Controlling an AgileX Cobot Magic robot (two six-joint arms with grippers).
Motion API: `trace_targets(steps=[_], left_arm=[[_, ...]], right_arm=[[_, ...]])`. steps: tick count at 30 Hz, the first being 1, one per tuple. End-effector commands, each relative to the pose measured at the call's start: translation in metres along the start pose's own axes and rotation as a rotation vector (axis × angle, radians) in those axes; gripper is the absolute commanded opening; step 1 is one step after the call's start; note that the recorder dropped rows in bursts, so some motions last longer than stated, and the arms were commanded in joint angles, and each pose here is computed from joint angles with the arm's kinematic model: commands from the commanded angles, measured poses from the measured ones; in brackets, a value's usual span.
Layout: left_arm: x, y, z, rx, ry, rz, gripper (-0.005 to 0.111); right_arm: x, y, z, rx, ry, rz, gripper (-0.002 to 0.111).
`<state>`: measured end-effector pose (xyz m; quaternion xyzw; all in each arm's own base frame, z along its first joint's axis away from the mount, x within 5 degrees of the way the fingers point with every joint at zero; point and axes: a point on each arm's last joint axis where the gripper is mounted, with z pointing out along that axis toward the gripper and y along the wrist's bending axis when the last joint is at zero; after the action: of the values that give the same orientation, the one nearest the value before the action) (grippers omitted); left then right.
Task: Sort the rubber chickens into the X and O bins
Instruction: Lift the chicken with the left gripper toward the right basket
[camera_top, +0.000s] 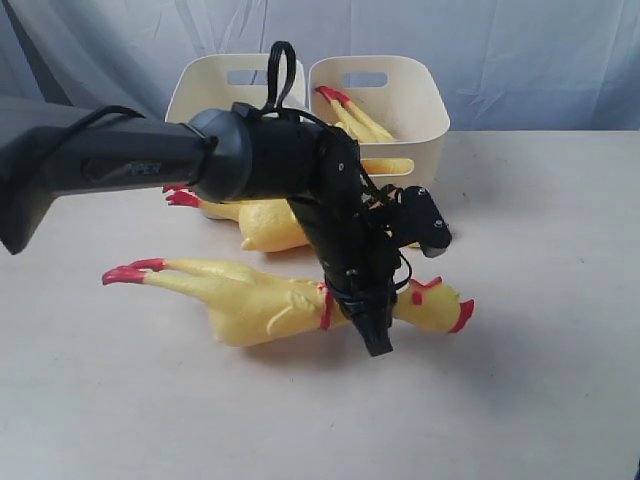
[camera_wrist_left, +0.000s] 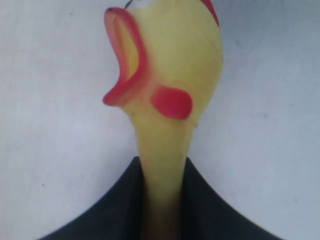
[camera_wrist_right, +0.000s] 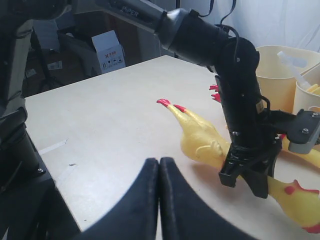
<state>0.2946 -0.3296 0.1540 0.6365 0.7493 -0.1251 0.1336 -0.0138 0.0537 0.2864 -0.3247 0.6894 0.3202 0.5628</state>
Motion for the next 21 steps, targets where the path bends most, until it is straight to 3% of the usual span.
trace_targets(steps=[1, 10, 15, 21], left_arm=[[-0.003, -0.021, -0.018, 0.067, 0.072, 0.044, 0.000], [-0.016, -0.069, -0.054, 0.071, 0.182, 0.249, 0.000], [-0.027, -0.086, -0.089, 0.029, 0.097, 0.292, 0.000], [-0.039, -0.087, -0.138, -0.122, -0.107, 0.300, 0.000]], right_arm=[[0.001, 0.001, 0.000, -0.001, -0.004, 0.001, 0.000], [0.001, 0.000, 0.000, 0.000, -0.006, 0.001, 0.000], [0.001, 0.000, 0.000, 0.000, -0.006, 0.001, 0.000], [0.001, 0.000, 0.000, 0.000, -0.006, 0.001, 0.000]])
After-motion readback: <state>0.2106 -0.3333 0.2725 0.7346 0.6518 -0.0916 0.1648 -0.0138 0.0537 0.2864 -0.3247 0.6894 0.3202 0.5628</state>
